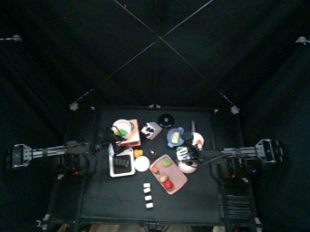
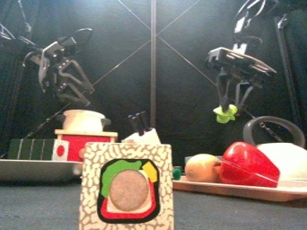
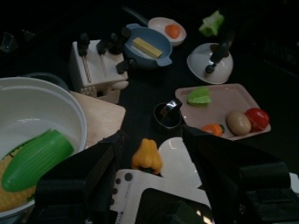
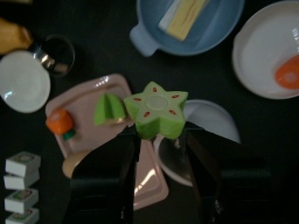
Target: Place starfruit bottom on plate
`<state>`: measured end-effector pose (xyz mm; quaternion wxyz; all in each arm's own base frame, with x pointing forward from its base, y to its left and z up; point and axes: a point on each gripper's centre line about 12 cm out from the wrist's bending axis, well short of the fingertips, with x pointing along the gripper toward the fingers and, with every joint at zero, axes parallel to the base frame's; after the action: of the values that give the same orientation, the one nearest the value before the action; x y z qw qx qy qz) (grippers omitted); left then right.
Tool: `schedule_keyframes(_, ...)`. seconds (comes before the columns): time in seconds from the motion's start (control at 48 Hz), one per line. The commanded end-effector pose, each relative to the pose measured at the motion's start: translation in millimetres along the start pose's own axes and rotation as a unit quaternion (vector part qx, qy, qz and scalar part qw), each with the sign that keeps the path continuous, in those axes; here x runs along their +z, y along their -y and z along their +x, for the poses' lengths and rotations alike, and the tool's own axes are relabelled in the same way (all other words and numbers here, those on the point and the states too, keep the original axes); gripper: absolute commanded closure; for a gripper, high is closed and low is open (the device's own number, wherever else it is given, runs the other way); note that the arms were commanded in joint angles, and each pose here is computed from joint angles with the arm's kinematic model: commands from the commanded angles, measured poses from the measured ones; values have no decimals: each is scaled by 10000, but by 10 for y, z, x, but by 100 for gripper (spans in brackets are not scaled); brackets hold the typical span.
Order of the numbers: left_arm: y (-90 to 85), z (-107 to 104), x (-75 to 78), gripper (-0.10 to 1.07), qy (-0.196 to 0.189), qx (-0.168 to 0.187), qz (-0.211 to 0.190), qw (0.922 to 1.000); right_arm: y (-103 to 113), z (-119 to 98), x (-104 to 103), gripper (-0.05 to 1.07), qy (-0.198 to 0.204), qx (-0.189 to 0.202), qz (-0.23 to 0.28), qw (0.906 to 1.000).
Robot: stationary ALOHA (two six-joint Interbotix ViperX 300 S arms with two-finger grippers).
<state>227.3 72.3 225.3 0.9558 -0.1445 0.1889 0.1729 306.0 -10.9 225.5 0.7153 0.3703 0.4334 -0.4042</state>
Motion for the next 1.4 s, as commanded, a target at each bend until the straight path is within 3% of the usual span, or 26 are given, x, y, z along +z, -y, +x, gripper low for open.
schedule_keyframes(0.0, 21, -4, 67, 7, 110, -47, 0, 9999, -210, -16, -97, 41, -199, 118, -52, 9997)
schedule_keyframes(0.188, 20, -3, 66, 7, 104, -42, 0, 9999, -355, 99, -318, 41, -537, 24, -170, 9984)
schedule_keyframes(0.438, 28, -4, 65, 7, 107, -61, 6, 9999, -396, 366, -425, 40, -734, -314, -214, 9966)
schedule_keyframes(0.896, 27, -3, 59, 7, 99, -59, 6, 9999, -434, 642, -440, 39, -707, -656, -353, 9947)
schedule_keyframes(1.062, 27, -3, 59, 7, 99, -59, 6, 9999, -474, 704, -445, 39, -818, -672, -638, 9923)
schedule_keyframes(1.375, 26, -6, 56, 7, 99, -59, 6, 9999, -556, 830, -431, 19, -993, -789, -853, 9882)
